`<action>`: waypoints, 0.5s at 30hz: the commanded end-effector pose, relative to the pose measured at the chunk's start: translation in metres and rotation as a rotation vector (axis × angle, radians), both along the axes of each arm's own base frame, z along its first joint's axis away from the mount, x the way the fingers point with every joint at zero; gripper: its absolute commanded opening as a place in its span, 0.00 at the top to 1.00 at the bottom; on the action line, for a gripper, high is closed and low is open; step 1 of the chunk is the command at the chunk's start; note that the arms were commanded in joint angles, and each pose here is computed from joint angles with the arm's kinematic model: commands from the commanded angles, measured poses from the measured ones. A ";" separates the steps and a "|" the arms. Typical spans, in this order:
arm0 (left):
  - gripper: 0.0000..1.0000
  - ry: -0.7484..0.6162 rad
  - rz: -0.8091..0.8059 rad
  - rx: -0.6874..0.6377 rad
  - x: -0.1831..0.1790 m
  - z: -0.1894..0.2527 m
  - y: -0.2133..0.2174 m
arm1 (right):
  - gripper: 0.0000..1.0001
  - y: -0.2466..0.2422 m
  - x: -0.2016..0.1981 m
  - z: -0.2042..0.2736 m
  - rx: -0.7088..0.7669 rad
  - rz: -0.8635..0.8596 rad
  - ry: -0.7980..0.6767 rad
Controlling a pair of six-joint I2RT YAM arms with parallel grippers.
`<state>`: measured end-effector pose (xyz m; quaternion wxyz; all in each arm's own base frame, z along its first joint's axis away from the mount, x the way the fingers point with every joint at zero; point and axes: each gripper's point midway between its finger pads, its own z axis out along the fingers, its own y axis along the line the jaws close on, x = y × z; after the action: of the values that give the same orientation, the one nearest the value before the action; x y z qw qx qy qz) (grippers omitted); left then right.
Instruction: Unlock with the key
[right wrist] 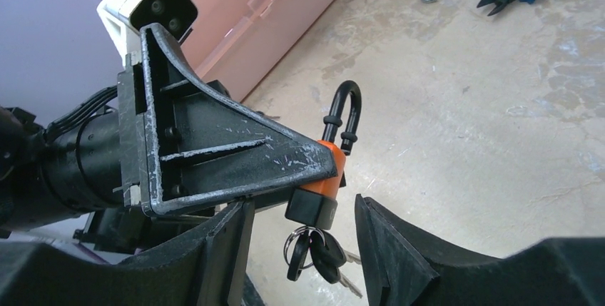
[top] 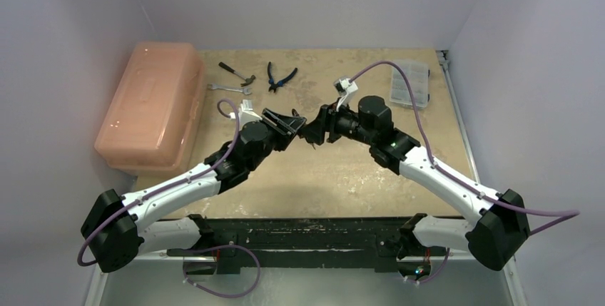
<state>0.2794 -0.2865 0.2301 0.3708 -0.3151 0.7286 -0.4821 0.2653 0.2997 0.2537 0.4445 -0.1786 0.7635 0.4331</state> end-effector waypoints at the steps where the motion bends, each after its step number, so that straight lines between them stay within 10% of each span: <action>1: 1.00 -0.041 -0.072 -0.084 -0.009 0.033 -0.017 | 0.39 -0.001 0.022 0.039 0.111 -0.162 -0.094; 15: 1.00 -0.029 -0.047 -0.106 -0.009 0.033 -0.013 | 0.40 0.002 0.028 0.021 0.213 -0.396 -0.108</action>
<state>0.2870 -0.2747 0.2233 0.3820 -0.3438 0.7241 -0.4599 0.2728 0.3081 0.2367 0.4986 -0.0752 0.7685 0.3940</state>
